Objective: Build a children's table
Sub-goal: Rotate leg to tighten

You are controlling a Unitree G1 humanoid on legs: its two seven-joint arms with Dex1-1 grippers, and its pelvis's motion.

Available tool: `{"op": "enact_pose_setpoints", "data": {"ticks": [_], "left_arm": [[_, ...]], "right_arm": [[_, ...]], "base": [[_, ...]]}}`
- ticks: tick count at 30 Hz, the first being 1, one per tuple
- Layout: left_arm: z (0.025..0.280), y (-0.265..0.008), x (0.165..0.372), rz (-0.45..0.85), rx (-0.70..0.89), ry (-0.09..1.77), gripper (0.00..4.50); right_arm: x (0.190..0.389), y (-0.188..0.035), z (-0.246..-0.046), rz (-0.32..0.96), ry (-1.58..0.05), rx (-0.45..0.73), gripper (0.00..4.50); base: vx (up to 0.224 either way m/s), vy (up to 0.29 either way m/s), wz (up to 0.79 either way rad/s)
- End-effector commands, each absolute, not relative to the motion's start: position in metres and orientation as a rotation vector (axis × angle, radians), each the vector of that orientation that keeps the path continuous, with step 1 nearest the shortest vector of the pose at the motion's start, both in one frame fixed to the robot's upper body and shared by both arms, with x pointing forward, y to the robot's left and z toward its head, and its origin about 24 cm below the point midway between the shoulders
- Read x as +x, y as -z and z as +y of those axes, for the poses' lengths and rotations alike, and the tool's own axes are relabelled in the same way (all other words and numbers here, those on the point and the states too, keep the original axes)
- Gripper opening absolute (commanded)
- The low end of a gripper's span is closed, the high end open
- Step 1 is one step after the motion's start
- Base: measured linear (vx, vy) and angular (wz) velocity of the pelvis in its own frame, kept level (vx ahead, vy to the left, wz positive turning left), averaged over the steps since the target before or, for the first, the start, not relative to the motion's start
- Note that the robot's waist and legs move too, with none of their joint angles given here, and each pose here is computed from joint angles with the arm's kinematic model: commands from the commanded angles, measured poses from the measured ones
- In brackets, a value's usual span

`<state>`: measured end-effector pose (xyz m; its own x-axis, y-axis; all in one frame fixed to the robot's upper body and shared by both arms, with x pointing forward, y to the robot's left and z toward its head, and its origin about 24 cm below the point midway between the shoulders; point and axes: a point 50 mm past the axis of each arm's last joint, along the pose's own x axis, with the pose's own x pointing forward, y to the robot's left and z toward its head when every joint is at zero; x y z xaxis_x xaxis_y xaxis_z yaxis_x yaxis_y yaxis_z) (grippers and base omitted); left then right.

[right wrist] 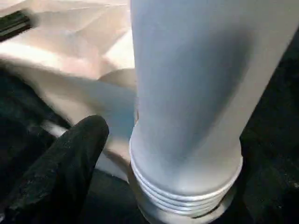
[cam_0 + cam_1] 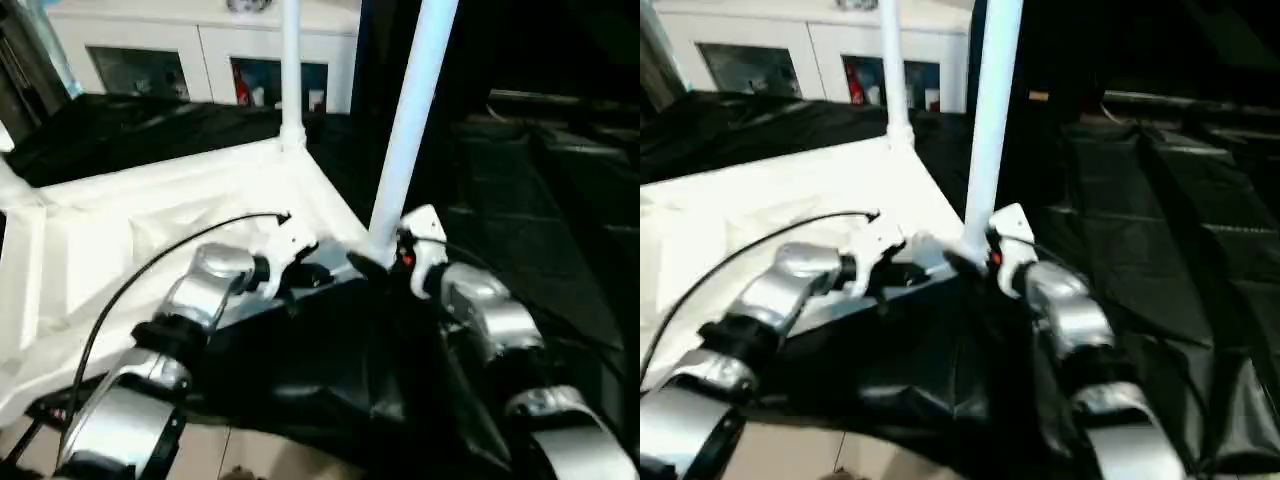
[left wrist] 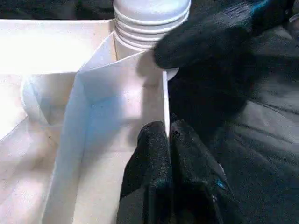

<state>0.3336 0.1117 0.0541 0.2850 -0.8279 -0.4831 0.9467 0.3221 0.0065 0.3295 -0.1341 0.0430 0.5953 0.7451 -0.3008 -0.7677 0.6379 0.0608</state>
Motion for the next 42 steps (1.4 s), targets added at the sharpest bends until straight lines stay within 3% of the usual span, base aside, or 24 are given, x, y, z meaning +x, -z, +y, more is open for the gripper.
{"op": "enact_pose_setpoints", "data": {"ticks": [1,9,18,20,21,30,36,38,42], "left_arm": [[0.091,-0.072,0.328,0.313,0.33,1.374,0.0],[0.112,-0.072,0.316,0.347,0.347,1.482,0.0],[0.125,-0.071,0.312,0.369,0.354,1.49,0.0],[0.126,-0.071,0.311,0.373,0.354,1.491,0.0],[0.126,-0.07,0.311,0.374,0.355,1.492,0.0],[0.123,-0.067,0.313,0.378,0.345,1.441,0.0],[0.099,-0.071,0.334,0.337,0.277,1.223,0.0],[0.082,-0.073,0.346,0.337,0.268,1.12,0.0],[0.067,-0.077,0.352,0.33,0.252,1.061,0.0]], "right_arm": [[0.32,-0.054,-0.112,0.272,-1.091,-0.088,4.29],[0.305,-0.059,-0.137,0.323,-1.225,-0.127,4.29],[0.299,-0.06,-0.143,0.349,-1.253,-0.125,3.41],[0.297,-0.058,-0.143,0.361,-1.263,-0.129,3.41],[0.297,-0.058,-0.143,0.365,-1.264,-0.131,3.13],[0.295,-0.051,-0.14,0.373,-1.237,-0.097,2.7],[0.304,-0.032,-0.121,0.381,-0.981,0.016,2.66],[0.313,-0.023,-0.103,0.4,-0.815,0.074,2.66],[0.319,-0.019,-0.084,0.431,-0.705,0.107,2.65]], "base": [[0.0,0.0,0.0],[0.0,0.0,0.0],[0.0,0.0,0.0],[0.0,0.0,0.0],[0.0,0.0,0.0],[0.0,0.0,0.0],[0.0,0.0,0.0],[0.0,0.0,0.0],[0.0,0.0,0.0]]}}
